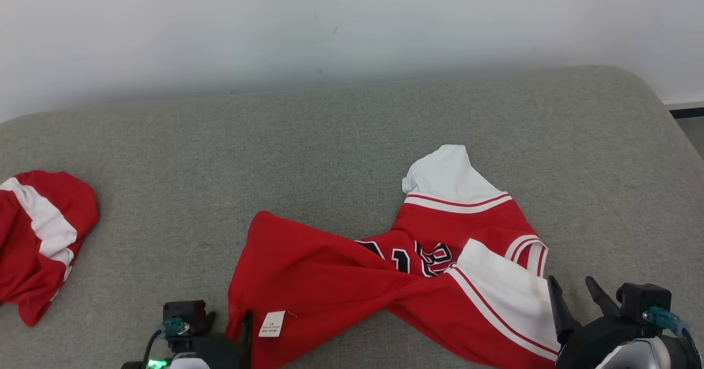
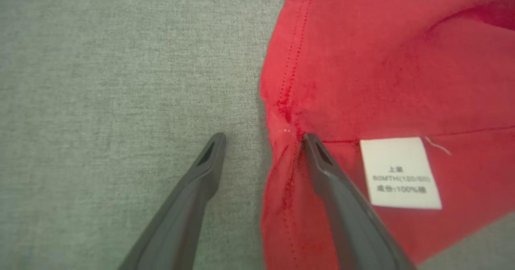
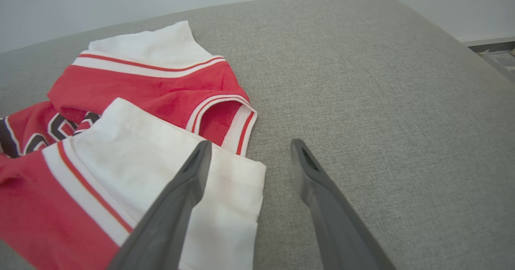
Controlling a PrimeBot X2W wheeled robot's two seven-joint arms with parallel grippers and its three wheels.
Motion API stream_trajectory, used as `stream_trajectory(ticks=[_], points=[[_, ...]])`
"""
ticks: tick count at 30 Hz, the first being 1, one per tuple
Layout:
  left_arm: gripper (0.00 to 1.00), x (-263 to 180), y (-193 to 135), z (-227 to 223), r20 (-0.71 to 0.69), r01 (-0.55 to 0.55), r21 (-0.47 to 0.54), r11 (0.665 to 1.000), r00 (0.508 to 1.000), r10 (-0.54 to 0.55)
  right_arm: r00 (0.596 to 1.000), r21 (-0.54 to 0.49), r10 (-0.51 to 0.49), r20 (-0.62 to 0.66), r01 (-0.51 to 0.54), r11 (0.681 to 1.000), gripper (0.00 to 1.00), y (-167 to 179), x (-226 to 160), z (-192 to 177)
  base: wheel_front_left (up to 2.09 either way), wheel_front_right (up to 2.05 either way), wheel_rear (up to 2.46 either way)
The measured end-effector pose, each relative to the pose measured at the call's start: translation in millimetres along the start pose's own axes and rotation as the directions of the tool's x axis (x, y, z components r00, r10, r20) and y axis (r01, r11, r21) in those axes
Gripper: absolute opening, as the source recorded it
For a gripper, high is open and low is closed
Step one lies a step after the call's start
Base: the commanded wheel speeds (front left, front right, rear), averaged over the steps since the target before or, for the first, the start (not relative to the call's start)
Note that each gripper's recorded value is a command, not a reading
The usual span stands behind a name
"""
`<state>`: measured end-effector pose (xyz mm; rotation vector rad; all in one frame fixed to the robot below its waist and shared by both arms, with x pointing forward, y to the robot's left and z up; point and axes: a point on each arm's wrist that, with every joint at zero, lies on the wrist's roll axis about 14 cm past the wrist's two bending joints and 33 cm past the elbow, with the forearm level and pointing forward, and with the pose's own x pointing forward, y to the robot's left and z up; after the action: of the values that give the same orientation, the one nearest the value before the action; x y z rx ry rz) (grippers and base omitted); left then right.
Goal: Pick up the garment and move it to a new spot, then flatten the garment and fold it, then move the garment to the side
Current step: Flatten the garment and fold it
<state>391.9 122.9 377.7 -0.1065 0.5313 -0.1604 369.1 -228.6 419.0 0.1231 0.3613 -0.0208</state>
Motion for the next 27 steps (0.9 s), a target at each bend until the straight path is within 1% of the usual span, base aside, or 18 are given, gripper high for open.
stream_trajectory(ticks=[3,4,6,8,9,11,16,24,27], points=[[1.0,3,0,2,0.007,-0.004,0.009,1.0,1.0,0.004,1.0,0.003,-0.002,0.001,0.002,1.0,1.0,-1,2,0,0.0,0.0,0.0],[0.64,4,1,3,0.012,-0.011,0.012,1.0,1.0,0.011,1.0,0.003,-0.003,-0.001,0.003,1.0,1.0,-1,2,-1,0.0,0.0,0.0],[0.48,5,2,5,0.027,-0.022,0.014,1.0,0.999,0.021,1.0,0.003,-0.004,-0.007,0.004,1.0,1.0,-2,4,-3,0.0,0.0,0.0],[0.49,7,4,7,0.034,-0.03,0.014,0.999,0.999,0.029,1.0,0.003,-0.003,-0.013,0.003,1.0,1.0,-1,6,-4,0.0,0.0,0.0],[0.71,8,5,9,0.04,-0.033,0.014,0.999,0.999,0.033,1.0,0.003,-0.001,-0.016,0.001,1.0,1.0,0,6,-5,0.0,0.0,0.0],[1.0,8,7,9,0.047,-0.037,0.02,0.999,0.998,0.036,1.0,0.003,0.001,-0.021,0.0,1.0,1.0,0,8,-7,0.0,0.0,0.0],[1.0,5,12,14,0.086,-0.053,0.038,0.998,0.995,0.05,1.0,0.004,0.003,-0.024,-0.003,1.0,1.0,1,9,-8,0.0,0.0,0.0],[1.0,2,7,15,0.1,-0.018,0.053,0.998,0.995,0.013,1.0,0.008,0.01,-0.02,-0.01,1.0,1.0,4,9,-6,0.0,0.0,0.0],[0.84,2,5,16,0.108,-0.016,0.057,0.998,0.994,0.009,1.0,0.008,0.012,-0.02,-0.011,1.0,1.0,4,9,-6,0.0,0.0,0.0]])
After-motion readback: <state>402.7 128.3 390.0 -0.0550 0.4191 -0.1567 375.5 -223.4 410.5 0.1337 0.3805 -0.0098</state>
